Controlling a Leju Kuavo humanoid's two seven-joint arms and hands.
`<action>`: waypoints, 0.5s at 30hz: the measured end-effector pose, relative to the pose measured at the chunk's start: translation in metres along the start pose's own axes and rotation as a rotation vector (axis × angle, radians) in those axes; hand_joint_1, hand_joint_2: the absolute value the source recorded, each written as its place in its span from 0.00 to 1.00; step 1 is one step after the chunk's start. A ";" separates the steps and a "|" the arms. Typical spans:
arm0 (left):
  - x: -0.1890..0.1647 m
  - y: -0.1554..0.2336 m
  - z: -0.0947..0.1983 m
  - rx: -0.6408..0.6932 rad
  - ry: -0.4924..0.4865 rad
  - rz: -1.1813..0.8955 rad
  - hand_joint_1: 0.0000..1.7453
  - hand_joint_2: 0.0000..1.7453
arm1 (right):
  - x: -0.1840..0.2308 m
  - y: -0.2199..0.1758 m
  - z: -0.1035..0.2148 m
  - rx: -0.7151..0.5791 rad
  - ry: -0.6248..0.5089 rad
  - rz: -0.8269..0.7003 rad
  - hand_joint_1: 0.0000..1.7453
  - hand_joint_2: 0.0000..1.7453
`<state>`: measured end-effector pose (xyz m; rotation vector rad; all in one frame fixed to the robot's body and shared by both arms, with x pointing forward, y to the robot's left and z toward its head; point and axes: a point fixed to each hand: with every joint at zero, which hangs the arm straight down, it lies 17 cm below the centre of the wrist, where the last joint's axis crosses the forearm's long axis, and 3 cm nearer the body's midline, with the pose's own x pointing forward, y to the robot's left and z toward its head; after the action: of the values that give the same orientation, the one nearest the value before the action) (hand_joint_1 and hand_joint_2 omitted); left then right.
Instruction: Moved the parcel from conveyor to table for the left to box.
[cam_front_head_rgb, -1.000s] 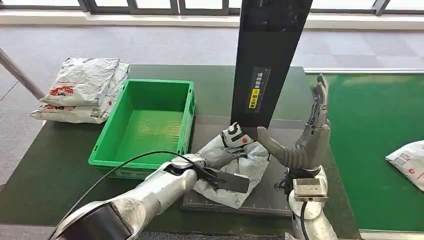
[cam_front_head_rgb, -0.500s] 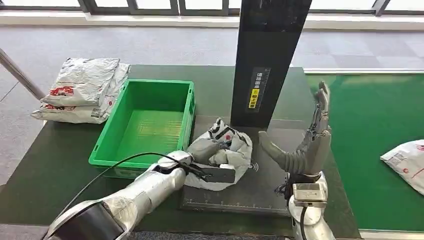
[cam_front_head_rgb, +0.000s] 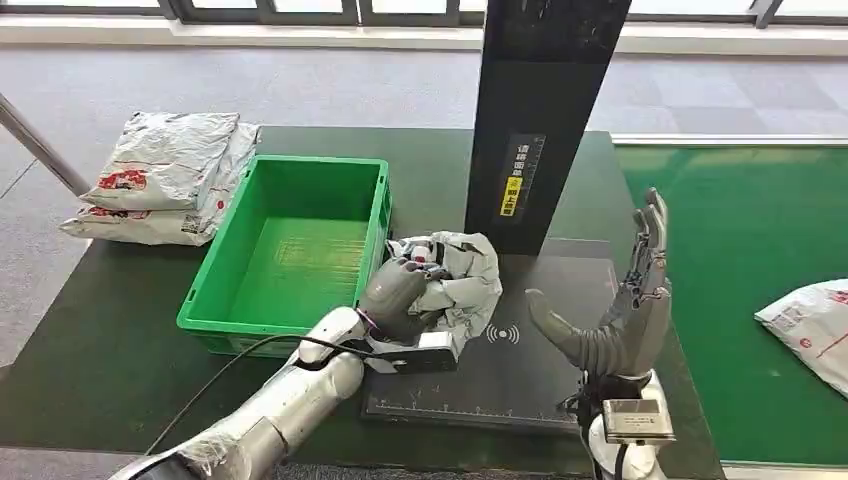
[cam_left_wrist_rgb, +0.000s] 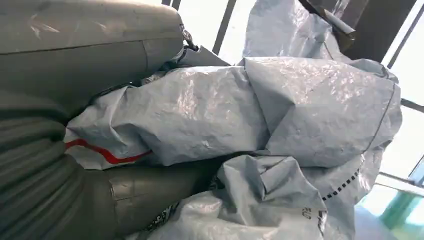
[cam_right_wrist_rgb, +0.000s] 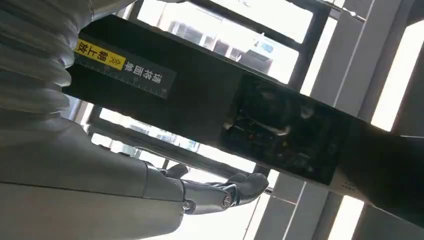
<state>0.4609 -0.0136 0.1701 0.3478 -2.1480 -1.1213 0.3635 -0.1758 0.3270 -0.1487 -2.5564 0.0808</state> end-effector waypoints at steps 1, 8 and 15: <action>0.005 0.004 0.000 0.017 -0.011 -0.003 1.00 1.00 | 0.001 -0.001 0.000 0.000 -0.001 -0.001 0.00 1.00; 0.014 0.084 -0.001 0.248 -0.014 -0.066 1.00 1.00 | 0.003 -0.004 0.008 0.002 0.014 -0.018 0.00 1.00; -0.004 0.187 0.001 0.452 0.021 -0.167 1.00 1.00 | 0.002 -0.004 0.012 0.007 0.023 -0.026 0.00 1.00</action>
<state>0.4770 0.0997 0.3181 0.7499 -2.3763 -0.7007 0.3553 -0.1798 0.3187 -0.1136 -2.5340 0.0773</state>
